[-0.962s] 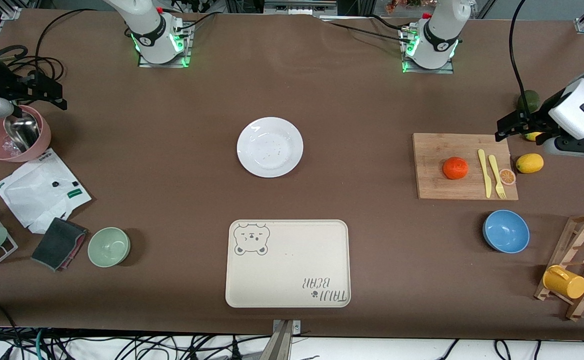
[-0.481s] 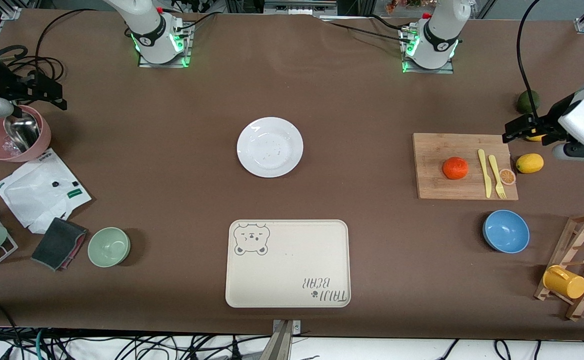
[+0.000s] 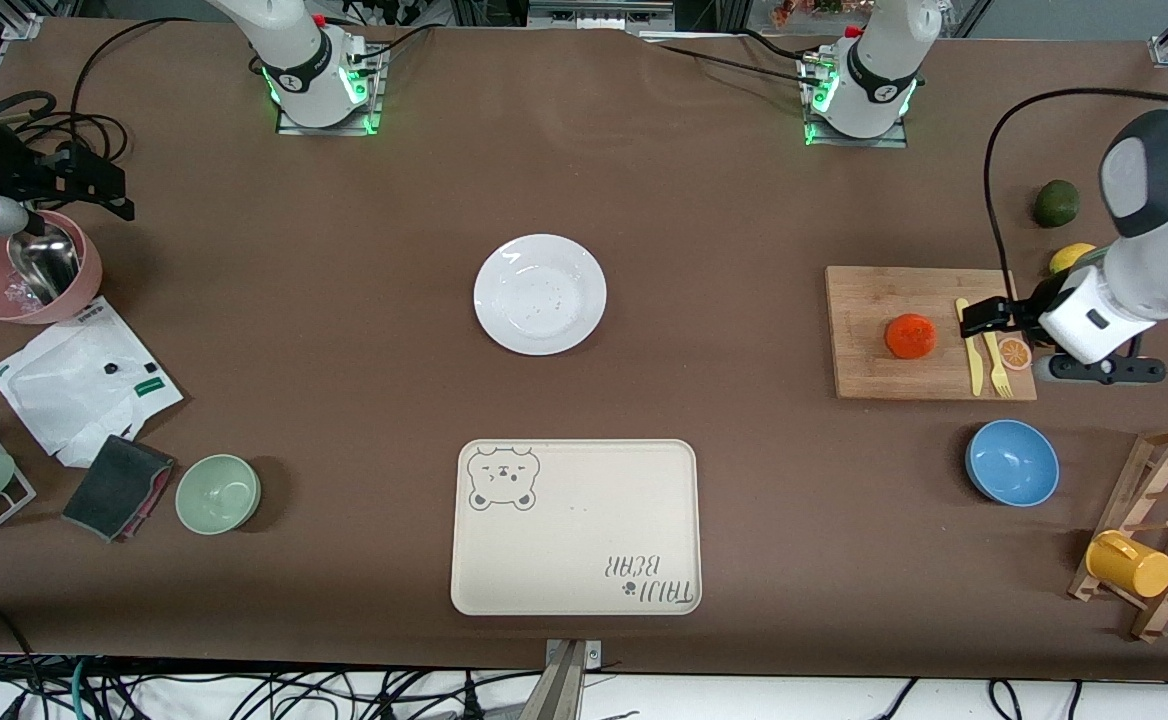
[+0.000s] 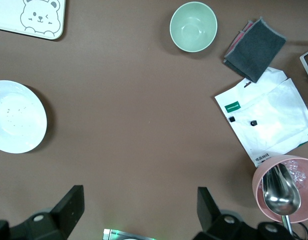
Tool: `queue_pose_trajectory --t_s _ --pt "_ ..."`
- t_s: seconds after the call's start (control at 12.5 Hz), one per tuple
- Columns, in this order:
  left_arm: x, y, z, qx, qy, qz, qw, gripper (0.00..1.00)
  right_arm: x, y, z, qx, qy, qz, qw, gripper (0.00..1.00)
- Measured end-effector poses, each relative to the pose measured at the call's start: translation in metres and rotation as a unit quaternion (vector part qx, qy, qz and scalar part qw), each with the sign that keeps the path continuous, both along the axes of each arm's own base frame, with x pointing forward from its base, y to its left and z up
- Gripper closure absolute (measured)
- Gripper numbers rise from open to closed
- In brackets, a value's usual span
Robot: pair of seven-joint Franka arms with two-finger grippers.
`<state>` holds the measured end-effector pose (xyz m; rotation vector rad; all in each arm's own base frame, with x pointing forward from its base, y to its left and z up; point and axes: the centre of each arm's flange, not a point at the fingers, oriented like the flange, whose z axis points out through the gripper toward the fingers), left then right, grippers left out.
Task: Place orange and plate with both arms
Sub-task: 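Lower the left gripper over the orange on the cutting board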
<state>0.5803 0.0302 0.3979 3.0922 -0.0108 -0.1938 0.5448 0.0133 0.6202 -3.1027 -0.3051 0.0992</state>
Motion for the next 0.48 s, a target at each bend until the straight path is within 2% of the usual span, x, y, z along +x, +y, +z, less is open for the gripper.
queue_pose_trajectory --t_s 0.24,0.48 --pt "-0.019 0.001 -0.054 0.003 -0.011 0.003 1.0 0.0 0.0 0.0 0.0 0.0 0.0 0.0 1.0 0.0" --pt "-0.045 0.0 -0.102 0.004 -0.006 0.004 1.0 0.0 0.0 0.0 0.0 0.0 0.0 0.0 1.0 0.0"
